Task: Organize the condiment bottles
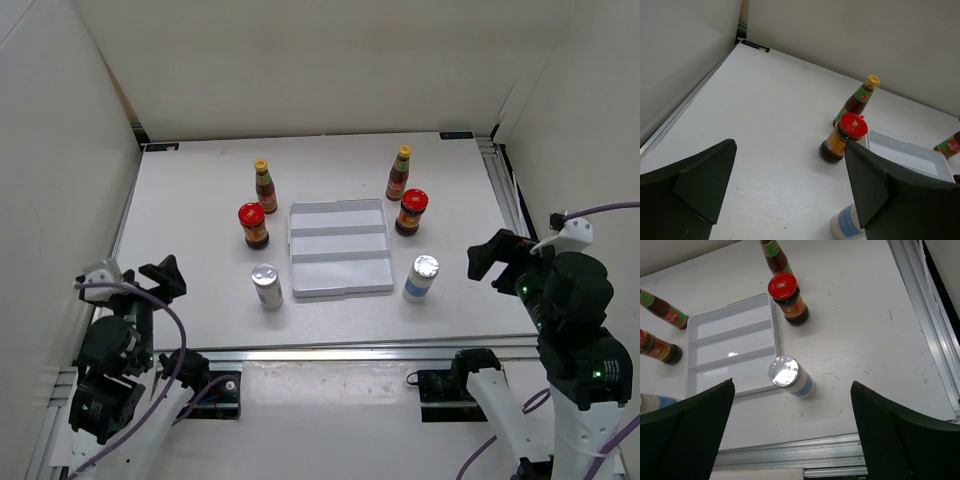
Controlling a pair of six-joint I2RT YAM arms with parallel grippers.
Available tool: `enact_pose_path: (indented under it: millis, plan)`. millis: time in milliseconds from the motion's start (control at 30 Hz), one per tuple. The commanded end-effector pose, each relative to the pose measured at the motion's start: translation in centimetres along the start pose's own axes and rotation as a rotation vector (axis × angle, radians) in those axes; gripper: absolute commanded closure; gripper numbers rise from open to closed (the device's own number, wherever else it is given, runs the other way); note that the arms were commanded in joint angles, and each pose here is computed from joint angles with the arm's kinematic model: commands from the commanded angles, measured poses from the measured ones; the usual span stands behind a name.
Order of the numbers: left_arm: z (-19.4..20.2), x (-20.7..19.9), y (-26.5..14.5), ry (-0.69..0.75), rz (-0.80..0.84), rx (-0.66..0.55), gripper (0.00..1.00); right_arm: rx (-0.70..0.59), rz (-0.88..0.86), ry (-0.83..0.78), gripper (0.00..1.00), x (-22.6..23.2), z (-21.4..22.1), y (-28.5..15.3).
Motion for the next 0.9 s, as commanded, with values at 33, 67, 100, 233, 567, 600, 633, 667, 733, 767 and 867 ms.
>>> enact_pose_path:
  millis: [33,67,100,233,567,600,633,667,733,767,867]
  plan:
    - [1.8,0.1,0.8,0.016,0.022,-0.023,0.0,0.028,0.029,-0.025,0.0,-0.3,0.4,1.2]
    - [1.7,-0.1,0.8,0.035,0.05,-0.03,0.0,0.049,-0.024,-0.024,0.0,0.2,0.6,1.7]
    - [1.8,-0.3,1.1,0.044,0.058,-0.013,0.0,0.067,-0.052,-0.024,0.0,0.4,0.9,1.9]
    - [2.3,-1.3,2.0,0.087,0.091,0.053,0.0,0.149,-0.192,-0.018,0.0,1.6,1.9,3.0]
    - [2.3,-1.9,2.5,0.116,0.116,0.098,0.0,0.329,-0.339,-0.018,0.0,2.9,4.1,6.9]
    - [2.3,-1.9,2.5,0.116,0.116,0.098,0.0,0.352,-0.333,-0.015,0.0,2.9,4.4,7.8]
    - [2.3,-1.9,2.5,0.116,0.116,0.098,0.0,0.357,-0.332,-0.014,0.0,2.9,4.3,8.3]
    - [2.3,-1.9,2.5,0.116,0.116,0.098,0.0,0.365,-0.322,-0.023,0.0,2.9,4.3,8.9]
    - [2.3,-1.7,2.3,0.117,0.107,0.095,0.0,0.416,-0.318,-0.03,0.0,3.0,4.6,10.5]
    - [2.3,-1.7,2.3,0.117,0.107,0.095,0.0,0.452,-0.324,-0.035,0.0,3.4,4.9,11.6]
    - [2.2,-1.5,2.2,0.112,0.09,0.082,0.0,0.524,-0.286,-0.101,0.0,4.1,5.9,13.3]
Point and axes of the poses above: each gripper's point midway between its finger pads, its own y axis out along the fingers, its own x axis along the line the jaws close on, z = x × y, the point moved 9 cm from there along -y, back along the fingers, and after that the axes turned 3 degrees about -y, right-handed, at the moved point
